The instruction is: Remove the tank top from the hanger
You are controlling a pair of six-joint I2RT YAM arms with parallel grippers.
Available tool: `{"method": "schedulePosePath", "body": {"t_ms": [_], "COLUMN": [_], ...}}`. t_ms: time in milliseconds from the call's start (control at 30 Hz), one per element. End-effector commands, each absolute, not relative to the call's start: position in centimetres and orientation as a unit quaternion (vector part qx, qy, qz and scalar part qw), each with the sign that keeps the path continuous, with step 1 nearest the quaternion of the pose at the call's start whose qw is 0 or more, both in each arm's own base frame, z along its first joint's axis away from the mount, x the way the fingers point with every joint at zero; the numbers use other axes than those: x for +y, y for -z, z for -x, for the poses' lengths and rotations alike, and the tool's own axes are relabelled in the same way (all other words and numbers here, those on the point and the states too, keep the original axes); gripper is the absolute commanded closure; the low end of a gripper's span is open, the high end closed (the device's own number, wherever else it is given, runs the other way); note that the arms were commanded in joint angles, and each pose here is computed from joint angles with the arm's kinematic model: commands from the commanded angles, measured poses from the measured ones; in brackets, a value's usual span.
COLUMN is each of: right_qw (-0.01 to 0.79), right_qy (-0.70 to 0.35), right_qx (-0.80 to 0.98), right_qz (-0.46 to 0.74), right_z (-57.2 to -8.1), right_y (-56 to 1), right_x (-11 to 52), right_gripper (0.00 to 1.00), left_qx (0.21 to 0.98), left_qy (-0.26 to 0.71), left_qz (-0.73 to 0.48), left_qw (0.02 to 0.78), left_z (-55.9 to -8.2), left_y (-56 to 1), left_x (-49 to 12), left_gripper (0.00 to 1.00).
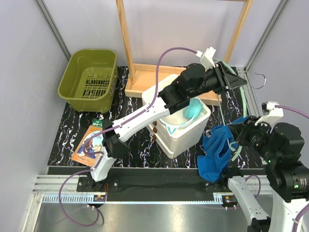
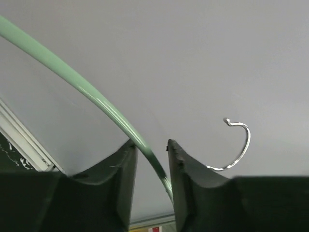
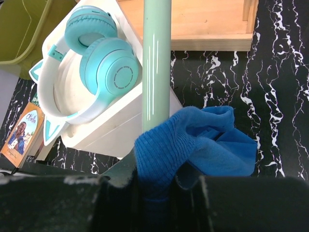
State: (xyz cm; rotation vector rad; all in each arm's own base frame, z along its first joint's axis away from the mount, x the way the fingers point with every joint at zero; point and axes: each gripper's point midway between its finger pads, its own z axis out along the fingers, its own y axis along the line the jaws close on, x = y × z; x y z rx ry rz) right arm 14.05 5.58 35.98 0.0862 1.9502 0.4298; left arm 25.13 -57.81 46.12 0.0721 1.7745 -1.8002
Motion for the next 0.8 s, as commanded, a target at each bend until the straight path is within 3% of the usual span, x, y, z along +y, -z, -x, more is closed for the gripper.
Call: {"method": "schedulePosePath", "body": {"t_ms": [0,100,267,300,333,400,433,533,767], "right_qw": [0.585,0.583,0.577,0.574,0.574,0.563,0.558,0.540,0.530], "right_qy": [-0.197,-0.177,-0.160,-0.159,-0.155,-0.145,-0.140,-0.131,-0.137], "right_qx": [0.786,0.792,0.798,0.800,0.800,0.807,0.811,0.823,0.828], "right_qz": [-0.026,-0.049,-0.071,-0.073,-0.082,-0.098,-0.108,-0.118,-0.116], "right_z": [-14.5,-15.0,-15.6,-15.5,-15.4,-15.1,-15.0,-14.2,-13.0], "right_y": [-38.4,-38.0,-38.0,-37.8,-37.7,-36.9,-36.5,-35.4,-35.5], "right_x": [6.0,5.1,4.3,4.3,4.0,3.5,3.3,2.9,3.1], "right_gripper": [1.00,1.00,0.88,0.80,0.62,0.36,0.16,0.01,0.00], "left_qx": [0.629,0.614,0.569,0.563,0.560,0.546,0.542,0.537,0.533], "left_qy": [0.706,0.715,0.736,0.737,0.738,0.744,0.745,0.749,0.758], "left_qz": [-0.026,-0.027,-0.020,-0.015,-0.009,0.000,0.005,0.025,0.064], "left_qw": [0.323,0.335,0.367,0.373,0.377,0.385,0.389,0.388,0.371], "left_z": [-25.2,-25.8,-27.9,-28.3,-29.0,-29.4,-29.8,-30.6,-31.0], "left_y": [-49.3,-49.9,-52.6,-53.0,-53.3,-54.5,-54.8,-55.7,-57.4], "left_x": [-57.4,-57.4,-56.1,-56.0,-55.5,-54.8,-54.4,-53.4,-51.3], "left_gripper": [0.79,1.00,1.00,1.00,1.00,1.00,1.00,1.00,1.00]}}
